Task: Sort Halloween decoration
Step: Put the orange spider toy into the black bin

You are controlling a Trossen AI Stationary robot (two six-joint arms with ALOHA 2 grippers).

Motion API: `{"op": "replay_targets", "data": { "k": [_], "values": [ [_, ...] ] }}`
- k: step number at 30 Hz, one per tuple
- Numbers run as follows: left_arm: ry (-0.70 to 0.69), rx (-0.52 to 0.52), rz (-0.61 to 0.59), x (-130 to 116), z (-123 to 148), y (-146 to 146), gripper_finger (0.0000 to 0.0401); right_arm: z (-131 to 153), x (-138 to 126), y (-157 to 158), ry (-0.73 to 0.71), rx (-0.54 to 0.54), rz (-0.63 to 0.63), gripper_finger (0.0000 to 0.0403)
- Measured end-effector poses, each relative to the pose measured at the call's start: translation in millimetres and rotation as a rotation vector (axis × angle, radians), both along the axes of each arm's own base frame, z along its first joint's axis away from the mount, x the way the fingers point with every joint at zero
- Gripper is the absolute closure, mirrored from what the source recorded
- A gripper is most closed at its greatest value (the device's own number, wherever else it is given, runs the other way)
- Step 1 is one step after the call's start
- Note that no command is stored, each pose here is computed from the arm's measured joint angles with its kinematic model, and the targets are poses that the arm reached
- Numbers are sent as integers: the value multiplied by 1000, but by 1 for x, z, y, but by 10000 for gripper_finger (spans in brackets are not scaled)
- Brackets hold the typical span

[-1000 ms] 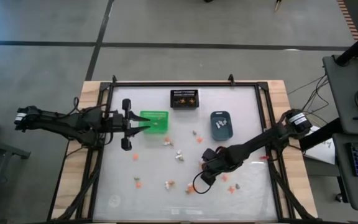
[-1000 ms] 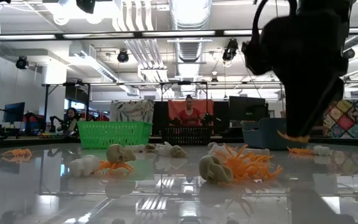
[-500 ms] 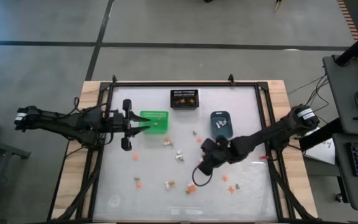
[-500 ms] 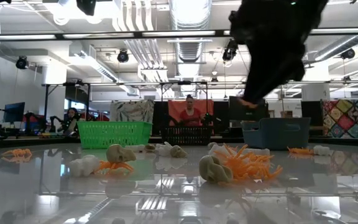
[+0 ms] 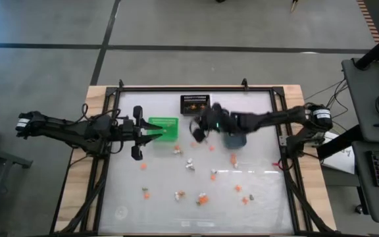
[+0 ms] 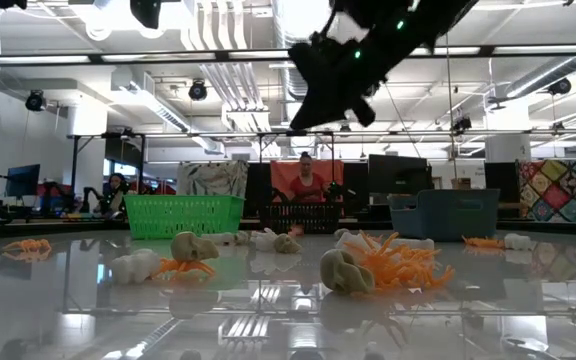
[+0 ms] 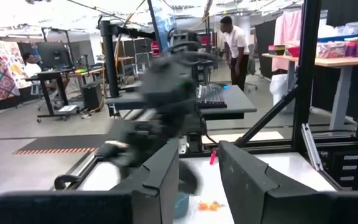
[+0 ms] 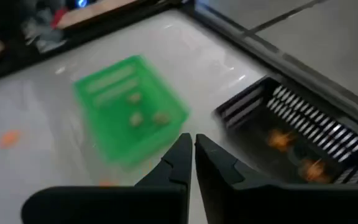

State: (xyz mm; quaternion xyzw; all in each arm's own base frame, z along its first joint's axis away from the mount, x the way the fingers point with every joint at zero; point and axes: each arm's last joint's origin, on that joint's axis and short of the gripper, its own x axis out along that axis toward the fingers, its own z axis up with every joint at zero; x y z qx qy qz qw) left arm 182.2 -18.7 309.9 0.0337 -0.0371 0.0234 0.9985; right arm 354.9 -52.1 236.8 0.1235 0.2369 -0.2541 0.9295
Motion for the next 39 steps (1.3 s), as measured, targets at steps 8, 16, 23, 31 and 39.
{"op": "replay_targets", "data": {
  "k": [8,16,23,31,39],
  "values": [
    [11,-24,-5,-4,0,0,304,-11,-2,-33,26,113,213,394],
    [23,-34,-6,-2,-3,0,304,-13,-1,-25,50,67,295,394],
    [29,-33,-6,-2,-3,0,304,-14,-1,-20,76,-15,380,394],
    [105,41,-2,-2,-21,0,304,-56,-18,1,124,-189,576,394],
    [97,44,4,-2,-30,0,304,-76,-32,3,132,-164,510,390]
  ]
}}
